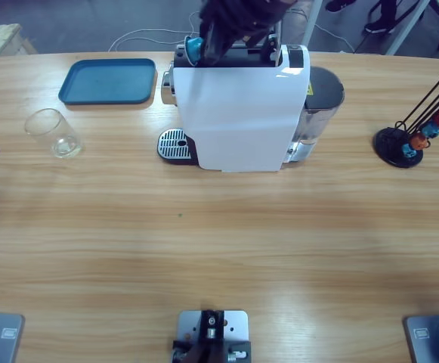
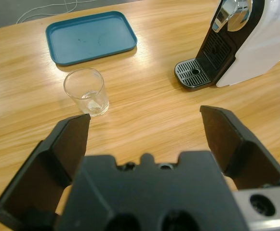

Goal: Pour coffee

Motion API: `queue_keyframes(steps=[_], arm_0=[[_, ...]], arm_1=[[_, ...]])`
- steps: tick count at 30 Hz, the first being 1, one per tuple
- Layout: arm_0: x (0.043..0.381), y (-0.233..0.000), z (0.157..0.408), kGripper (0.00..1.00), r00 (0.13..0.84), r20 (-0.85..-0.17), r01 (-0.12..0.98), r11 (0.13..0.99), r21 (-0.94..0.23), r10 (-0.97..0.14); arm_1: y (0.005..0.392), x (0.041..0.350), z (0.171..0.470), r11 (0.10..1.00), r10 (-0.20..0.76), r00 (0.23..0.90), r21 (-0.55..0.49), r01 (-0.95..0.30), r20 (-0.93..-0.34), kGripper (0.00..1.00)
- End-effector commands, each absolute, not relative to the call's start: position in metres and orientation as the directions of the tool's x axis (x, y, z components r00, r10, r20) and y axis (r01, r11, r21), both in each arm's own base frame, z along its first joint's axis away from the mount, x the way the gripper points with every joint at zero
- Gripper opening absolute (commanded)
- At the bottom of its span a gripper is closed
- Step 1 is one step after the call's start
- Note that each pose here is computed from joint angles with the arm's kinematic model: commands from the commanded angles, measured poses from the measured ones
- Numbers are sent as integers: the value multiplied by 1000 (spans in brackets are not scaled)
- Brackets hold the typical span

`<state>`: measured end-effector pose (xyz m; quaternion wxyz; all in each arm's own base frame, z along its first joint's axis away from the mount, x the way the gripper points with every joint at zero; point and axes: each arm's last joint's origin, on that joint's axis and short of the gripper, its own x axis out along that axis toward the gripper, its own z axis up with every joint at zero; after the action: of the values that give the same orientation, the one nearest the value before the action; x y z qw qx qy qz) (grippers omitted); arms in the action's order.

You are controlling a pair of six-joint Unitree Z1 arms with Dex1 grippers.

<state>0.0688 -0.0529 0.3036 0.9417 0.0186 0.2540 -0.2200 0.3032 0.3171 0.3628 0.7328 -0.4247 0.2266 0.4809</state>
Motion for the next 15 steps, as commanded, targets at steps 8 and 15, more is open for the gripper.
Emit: queue_keyframes(steps=[8,15], arm_0=[[62,-45,294,973,784,-476,414,907,-75,-398],[61,-44,294,968,788,-467,415,906,-79,-401]], arm_1=[[329,324,337,168,460,399,-364,-916,-793,192],[332,327,333,160,441,374,-338,-927,-816,283]])
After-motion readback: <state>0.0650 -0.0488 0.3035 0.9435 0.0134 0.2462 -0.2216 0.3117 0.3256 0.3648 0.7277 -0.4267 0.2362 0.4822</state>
